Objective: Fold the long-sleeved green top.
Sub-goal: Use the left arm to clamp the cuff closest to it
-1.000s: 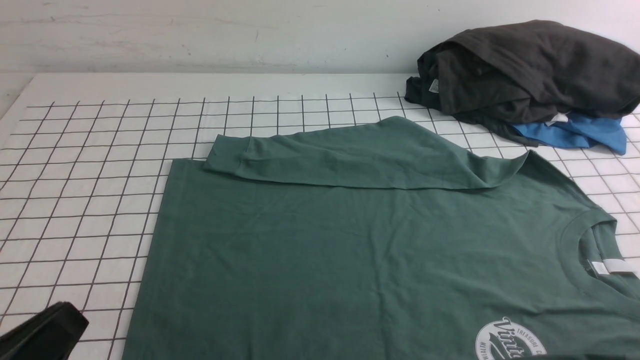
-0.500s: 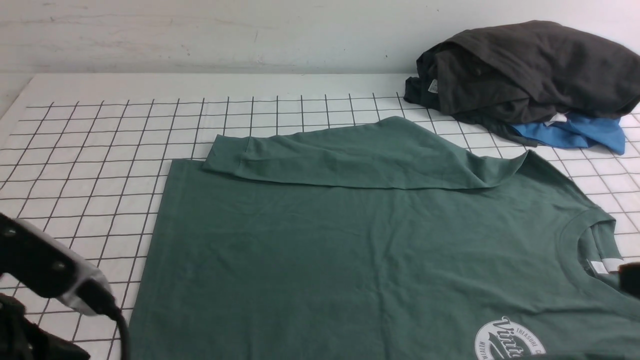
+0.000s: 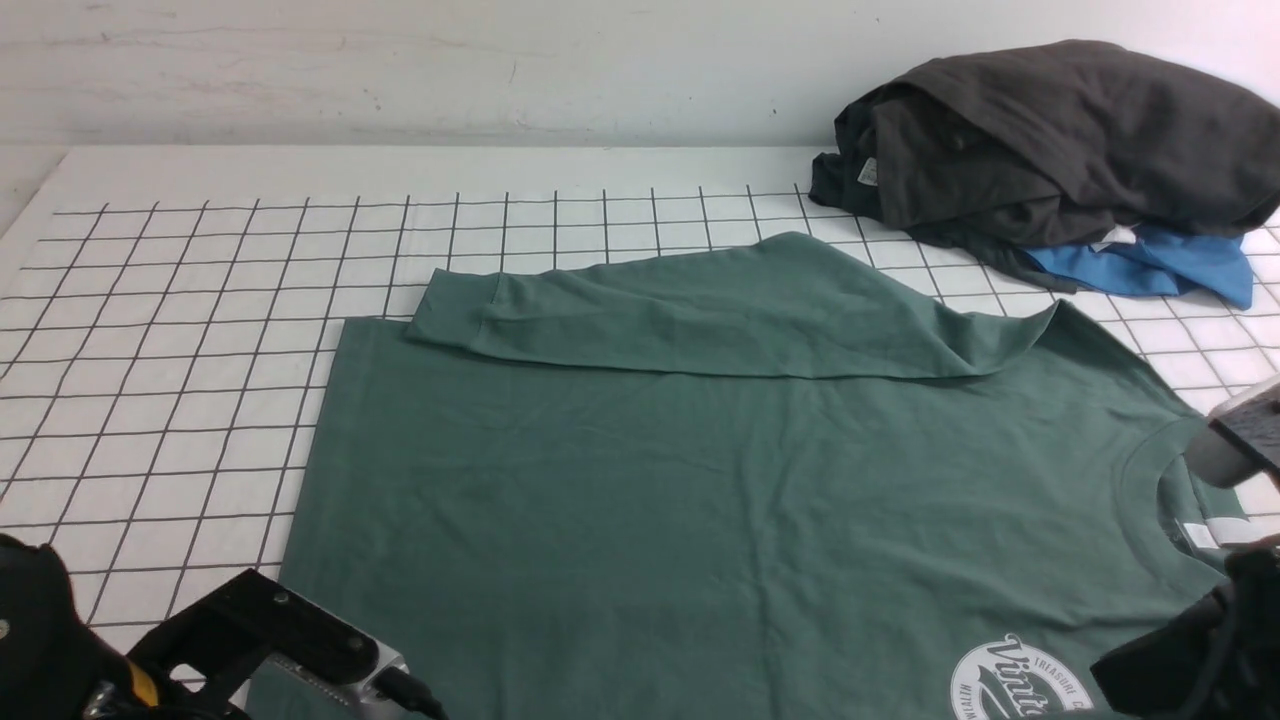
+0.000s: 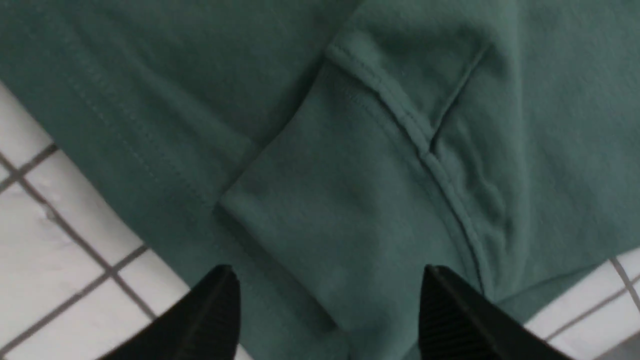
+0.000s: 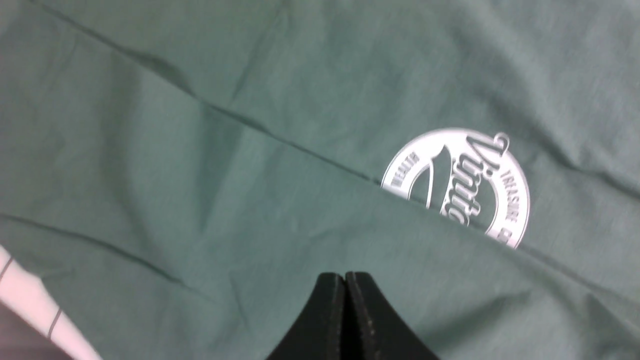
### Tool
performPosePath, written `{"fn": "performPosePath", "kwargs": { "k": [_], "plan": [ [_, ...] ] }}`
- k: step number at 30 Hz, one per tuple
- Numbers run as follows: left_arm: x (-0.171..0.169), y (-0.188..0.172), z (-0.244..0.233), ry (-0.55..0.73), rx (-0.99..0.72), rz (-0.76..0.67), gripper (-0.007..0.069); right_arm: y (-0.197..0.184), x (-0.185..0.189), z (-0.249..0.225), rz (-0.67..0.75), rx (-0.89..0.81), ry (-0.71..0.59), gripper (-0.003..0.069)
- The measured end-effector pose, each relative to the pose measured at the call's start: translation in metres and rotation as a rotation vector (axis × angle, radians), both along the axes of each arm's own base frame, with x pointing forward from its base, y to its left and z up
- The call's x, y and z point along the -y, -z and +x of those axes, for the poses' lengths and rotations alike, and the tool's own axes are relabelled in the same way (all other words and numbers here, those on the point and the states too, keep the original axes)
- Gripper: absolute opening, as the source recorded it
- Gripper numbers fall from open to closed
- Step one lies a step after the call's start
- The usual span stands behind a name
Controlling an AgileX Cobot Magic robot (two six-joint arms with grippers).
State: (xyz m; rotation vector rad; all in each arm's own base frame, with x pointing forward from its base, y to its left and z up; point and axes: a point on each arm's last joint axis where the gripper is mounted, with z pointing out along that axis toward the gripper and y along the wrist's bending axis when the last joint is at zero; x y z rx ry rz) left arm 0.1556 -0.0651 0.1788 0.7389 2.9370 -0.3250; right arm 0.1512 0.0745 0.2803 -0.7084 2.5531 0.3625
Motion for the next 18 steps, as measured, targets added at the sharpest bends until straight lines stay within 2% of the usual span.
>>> {"fn": "performPosePath", "kwargs": {
  "k": [3, 7, 16, 18],
  "plan": [
    [0.002, 0.009, 0.009, 0.0, -0.03, 0.012, 0.0501, -0.001, 0.0, 0.001, 0.003, 0.013, 0.003, -0.0014],
    [0.004, 0.015, 0.014, -0.004, -0.054, 0.018, 0.0498, -0.001, 0.0, 0.001, 0.004, 0.014, 0.003, -0.0014],
    [0.007, 0.023, 0.018, 0.005, -0.09, 0.013, 0.0399, -0.001, 0.0, 0.001, 0.005, 0.017, 0.004, -0.0014],
    [0.007, 0.023, 0.018, 0.002, -0.091, 0.009, 0.0344, -0.001, 0.0, 0.001, 0.005, 0.017, 0.004, -0.0014]
  ]
}}
